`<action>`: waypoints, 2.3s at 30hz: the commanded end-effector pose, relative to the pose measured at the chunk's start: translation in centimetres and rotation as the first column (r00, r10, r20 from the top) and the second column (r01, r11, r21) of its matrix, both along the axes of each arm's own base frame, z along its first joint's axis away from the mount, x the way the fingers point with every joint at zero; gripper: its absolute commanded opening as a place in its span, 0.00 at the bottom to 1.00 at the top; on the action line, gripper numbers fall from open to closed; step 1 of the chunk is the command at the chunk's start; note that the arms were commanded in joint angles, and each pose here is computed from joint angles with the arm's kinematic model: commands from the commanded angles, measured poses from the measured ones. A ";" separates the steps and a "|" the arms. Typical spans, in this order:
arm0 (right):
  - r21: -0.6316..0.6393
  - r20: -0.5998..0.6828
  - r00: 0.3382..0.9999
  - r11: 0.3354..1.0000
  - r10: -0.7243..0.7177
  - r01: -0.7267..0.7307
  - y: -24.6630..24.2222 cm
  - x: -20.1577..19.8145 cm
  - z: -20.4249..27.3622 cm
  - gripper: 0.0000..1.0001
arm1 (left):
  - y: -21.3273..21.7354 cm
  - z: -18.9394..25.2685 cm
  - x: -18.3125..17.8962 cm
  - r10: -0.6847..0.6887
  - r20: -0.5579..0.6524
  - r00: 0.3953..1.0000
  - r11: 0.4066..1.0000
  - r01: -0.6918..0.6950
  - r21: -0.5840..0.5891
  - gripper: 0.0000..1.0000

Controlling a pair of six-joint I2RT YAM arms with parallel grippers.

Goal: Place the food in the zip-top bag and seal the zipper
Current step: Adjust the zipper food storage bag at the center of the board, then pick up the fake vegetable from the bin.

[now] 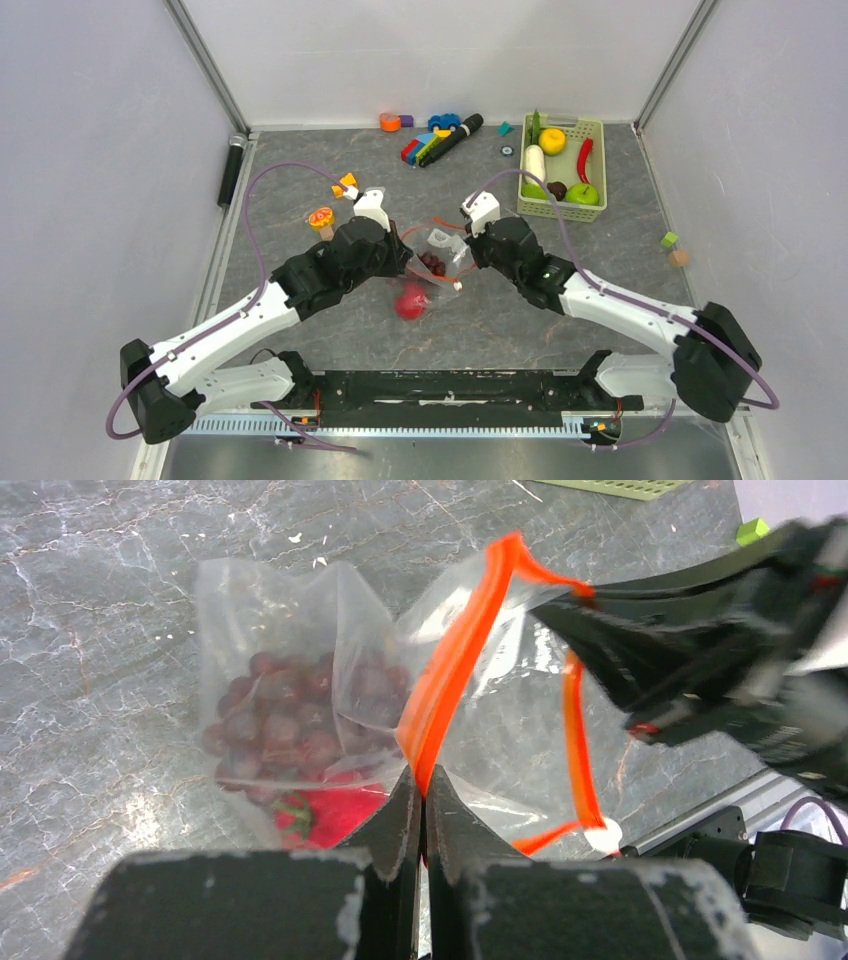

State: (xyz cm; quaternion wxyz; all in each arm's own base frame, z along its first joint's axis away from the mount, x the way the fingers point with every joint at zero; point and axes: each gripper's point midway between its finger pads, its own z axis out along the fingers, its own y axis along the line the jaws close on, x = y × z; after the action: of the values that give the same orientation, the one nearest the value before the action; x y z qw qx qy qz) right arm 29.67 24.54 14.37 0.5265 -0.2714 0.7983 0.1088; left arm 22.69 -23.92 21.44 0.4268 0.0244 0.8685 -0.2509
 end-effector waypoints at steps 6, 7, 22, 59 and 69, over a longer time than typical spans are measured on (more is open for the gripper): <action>0.200 0.296 0.924 0.930 0.244 -0.310 3.1 -2.8 15.2 0.03 | 1.5 1.3 1.2 0.071 0.078 0.994 0.997 -0.073 0.018 0.02; 0.197 0.294 0.918 0.923 0.265 -0.329 3.3 -3.1 15.3 0.04 | 1.5 1.3 1.3 0.075 0.080 0.994 0.997 -0.077 0.019 0.02; 0.010 0.199 0.978 0.997 0.069 -0.072 0.1 0.7 12.5 0.71 | 1.4 -1.5 2.4 0.109 0.036 0.993 0.988 -0.112 0.109 0.02; 0.273 -0.071 0.890 0.849 -0.450 0.451 -19.6 25.6 5.7 0.98 | 0.1 -2.6 2.5 0.054 0.007 0.998 0.995 -0.055 0.088 0.02; 0.209 -0.092 0.863 0.838 -0.496 0.504 -21.8 29.2 -0.9 0.98 | -0.1 -3.2 2.8 0.055 -0.009 0.998 0.993 -0.053 0.109 0.02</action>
State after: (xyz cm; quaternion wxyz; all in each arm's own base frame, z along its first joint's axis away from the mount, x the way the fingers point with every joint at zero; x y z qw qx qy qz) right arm 57.34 3.00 12.58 0.5215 0.0190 0.8498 0.0743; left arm 24.83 -23.58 17.02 0.4116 0.0142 0.8926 -0.1833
